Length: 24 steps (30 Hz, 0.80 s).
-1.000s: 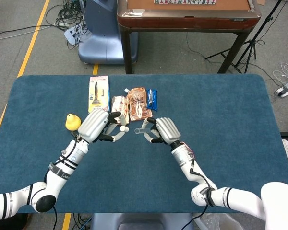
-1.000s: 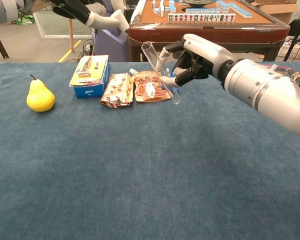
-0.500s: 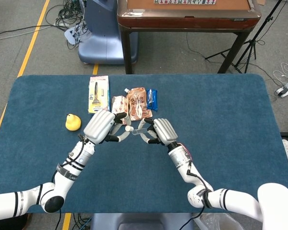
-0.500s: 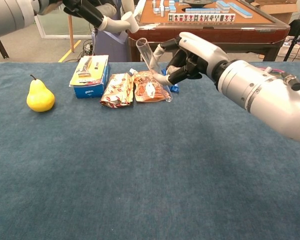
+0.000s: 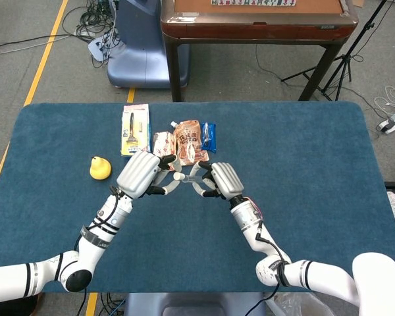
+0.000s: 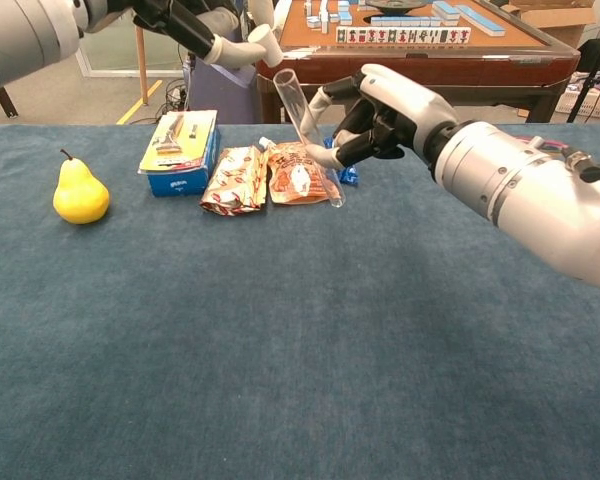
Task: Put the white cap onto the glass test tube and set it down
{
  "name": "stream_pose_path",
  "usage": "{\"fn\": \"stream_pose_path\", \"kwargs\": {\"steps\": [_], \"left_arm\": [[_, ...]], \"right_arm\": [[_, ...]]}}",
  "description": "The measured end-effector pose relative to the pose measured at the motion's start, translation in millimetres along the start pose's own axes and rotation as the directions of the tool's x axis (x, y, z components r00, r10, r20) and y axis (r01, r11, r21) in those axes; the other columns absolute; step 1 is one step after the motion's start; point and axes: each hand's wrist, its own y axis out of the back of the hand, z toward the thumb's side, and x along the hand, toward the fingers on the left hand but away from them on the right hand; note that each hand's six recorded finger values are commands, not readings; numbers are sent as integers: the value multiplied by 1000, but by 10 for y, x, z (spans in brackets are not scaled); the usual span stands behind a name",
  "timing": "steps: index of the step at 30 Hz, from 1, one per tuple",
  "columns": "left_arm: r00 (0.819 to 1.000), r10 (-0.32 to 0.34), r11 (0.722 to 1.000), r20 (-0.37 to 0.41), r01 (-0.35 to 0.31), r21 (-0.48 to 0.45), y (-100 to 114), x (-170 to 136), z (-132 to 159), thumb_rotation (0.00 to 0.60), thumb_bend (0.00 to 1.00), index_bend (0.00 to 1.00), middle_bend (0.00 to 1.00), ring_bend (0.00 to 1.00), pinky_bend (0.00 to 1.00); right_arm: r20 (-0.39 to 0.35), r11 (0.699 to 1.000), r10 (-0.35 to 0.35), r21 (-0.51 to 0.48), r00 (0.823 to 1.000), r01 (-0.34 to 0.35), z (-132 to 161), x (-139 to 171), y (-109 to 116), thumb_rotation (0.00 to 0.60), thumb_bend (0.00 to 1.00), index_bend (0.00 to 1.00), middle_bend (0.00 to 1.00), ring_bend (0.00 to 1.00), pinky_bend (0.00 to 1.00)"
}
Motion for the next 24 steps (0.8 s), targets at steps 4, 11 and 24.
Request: {"fn": "stream_pose_path", "kwargs": {"steps": [4, 11, 24], "left_arm": [[1000, -1, 1000, 2, 1, -7, -12, 3, 3, 600, 297, 560, 926, 1000, 1000], [1000, -2, 1000, 21, 2, -11, -38, 2, 35, 600, 296, 559, 926, 1000, 1000], [999, -9, 1000, 43, 10, -25, -65, 27, 71, 600, 296, 558, 926, 1000, 1000]], "right_arm": [[-3, 1000, -5, -4, 1000, 5, 6, 3, 9, 600, 738, 839, 1000, 1000, 1000], [-6, 1000, -1, -17, 1000, 1, 2, 8, 28, 600, 739, 839, 1000, 1000, 1000], [-11, 1000, 12, -29, 1000, -13, 3, 40, 52, 600, 740, 839, 1000, 1000, 1000]]}}
